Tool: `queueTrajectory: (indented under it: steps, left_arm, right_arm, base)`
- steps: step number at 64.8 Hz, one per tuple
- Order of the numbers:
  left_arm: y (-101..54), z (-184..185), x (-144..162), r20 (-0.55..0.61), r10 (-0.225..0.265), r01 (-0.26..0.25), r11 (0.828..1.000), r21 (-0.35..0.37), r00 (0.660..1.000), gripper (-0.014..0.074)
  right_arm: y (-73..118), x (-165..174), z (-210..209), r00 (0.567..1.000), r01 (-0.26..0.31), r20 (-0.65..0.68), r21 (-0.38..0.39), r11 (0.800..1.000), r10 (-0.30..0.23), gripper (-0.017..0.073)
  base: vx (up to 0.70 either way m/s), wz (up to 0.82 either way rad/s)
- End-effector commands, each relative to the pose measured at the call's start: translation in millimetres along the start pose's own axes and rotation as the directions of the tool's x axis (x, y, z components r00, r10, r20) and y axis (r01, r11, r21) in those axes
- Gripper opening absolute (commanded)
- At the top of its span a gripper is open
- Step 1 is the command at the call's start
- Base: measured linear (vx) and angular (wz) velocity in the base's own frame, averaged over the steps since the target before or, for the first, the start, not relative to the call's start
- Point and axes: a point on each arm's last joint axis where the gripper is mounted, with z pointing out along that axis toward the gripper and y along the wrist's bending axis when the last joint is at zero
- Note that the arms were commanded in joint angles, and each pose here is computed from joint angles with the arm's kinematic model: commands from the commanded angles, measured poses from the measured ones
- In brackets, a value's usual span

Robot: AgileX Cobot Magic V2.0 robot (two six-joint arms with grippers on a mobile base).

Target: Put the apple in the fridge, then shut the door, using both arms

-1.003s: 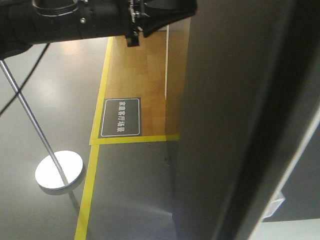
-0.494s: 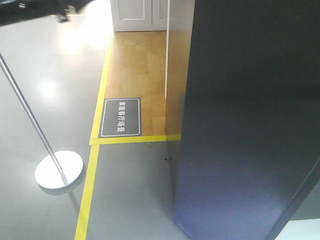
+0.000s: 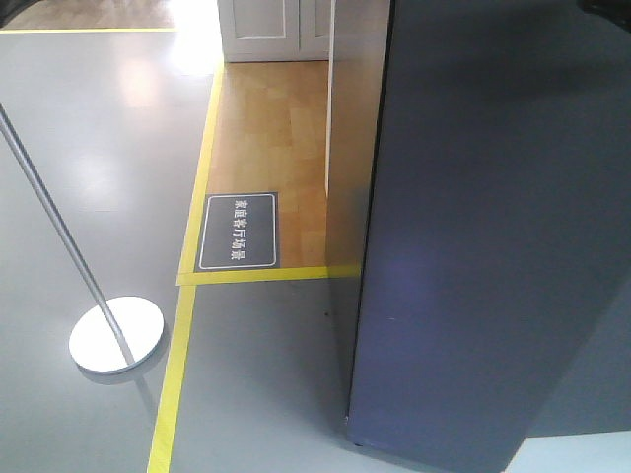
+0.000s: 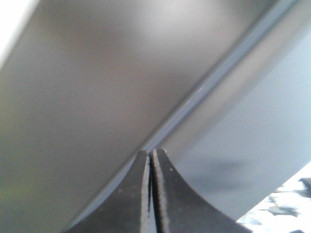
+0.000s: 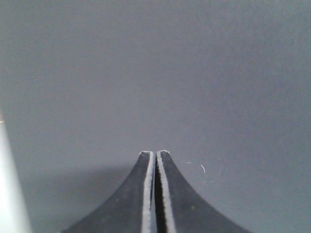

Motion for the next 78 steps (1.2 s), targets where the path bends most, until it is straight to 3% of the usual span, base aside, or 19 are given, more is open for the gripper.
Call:
queueTrajectory:
  steps: [1, 16, 45, 54, 78]
  left_arm:
    - [-26.7, -12.5, -17.0, 0.089, 0.022, -0.025, 0.999, 0.039, 0.996, -0.0006]
    - [-20.0, -15.3, -21.5, 0.125, 0.036, -0.033, 0.999, -0.023, 0.992, -0.0006]
    - [-15.1, -15.6, -22.1, 0.127, 0.067, -0.057, 0.995, -0.08, 0.99, -0.0006]
    - [-13.6, -15.9, -23.5, 0.141, 0.071, -0.057, 0.993, -0.099, 0.987, -0.0006]
    - [-6.6, -17.0, -24.3, 0.136, 0.125, -0.099, 0.978, -0.183, 0.983, -0.0006]
  right_arm:
    - [-6.8, -23.2, 4.1, 0.993, -0.034, 0.111, 0.075, 0.997, 0.026, -0.0003]
    - [-8.0, -18.8, 35.7, 0.992, -0.047, 0.124, 0.115, 0.992, 0.033, -0.0003]
    - [-3.9, -15.7, 83.3, 0.99, -0.054, 0.138, 0.111, 0.992, 0.039, -0.0003]
    - [-5.2, -11.2, 101.3, 0.995, -0.052, 0.091, 0.056, 0.997, 0.046, -0.0003]
    - [-34.7, 2.2, 125.4, 0.996, -0.06, -0.073, -0.07, 0.996, 0.055, -0.0003]
  base:
    - [0.0, 0.0]
    - [0.0, 0.0]
    - [0.0, 0.0]
    - [0.0, 0.0]
    - [0.0, 0.0]
